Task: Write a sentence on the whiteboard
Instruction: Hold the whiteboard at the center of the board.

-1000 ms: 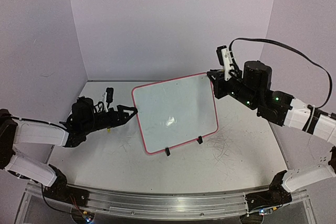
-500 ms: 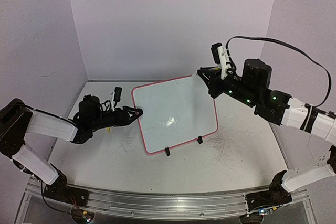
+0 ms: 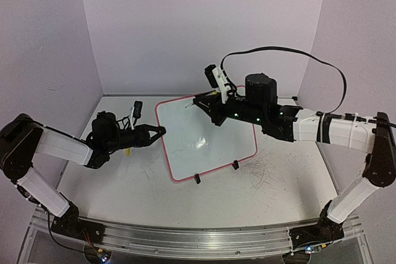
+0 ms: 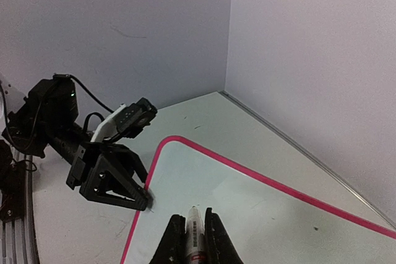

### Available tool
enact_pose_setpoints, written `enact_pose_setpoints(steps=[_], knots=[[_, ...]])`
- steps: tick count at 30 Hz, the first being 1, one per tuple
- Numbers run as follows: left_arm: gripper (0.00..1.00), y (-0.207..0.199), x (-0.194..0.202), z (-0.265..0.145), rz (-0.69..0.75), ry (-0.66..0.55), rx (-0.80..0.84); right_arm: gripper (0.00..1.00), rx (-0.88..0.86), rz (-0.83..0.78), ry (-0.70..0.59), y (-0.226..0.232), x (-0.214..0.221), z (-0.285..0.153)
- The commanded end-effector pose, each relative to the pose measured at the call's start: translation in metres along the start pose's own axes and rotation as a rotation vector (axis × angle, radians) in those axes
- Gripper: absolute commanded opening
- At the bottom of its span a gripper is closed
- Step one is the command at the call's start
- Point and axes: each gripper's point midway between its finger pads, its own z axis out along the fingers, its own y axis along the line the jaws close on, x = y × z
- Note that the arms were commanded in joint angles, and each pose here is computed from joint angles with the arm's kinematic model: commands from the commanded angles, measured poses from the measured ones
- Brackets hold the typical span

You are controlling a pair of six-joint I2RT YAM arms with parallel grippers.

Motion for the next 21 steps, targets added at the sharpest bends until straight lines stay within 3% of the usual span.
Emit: enact_pose_setpoints(steps=[1,8,13,21], knots=[[0.30,-0.014,-0.019,0.005,0.096,-0.038,0.066,0.00,-0.084,-0.059,-0.108,0.023,-0.034,0.012],[0.21,-0.014,-0.017,0.009,0.118,-0.011,0.094,0.00,-0.093,-0.061,-0.093,0.028,-0.026,0.027],[0.06,-0.011,-0.016,0.009,0.132,-0.010,0.088,0.00,-0.041,-0.057,-0.085,0.022,-0.023,0.037],[0.00,-0.007,-0.010,0.009,0.166,0.006,0.086,0.00,-0.010,-0.067,-0.087,0.025,-0.024,0.052]])
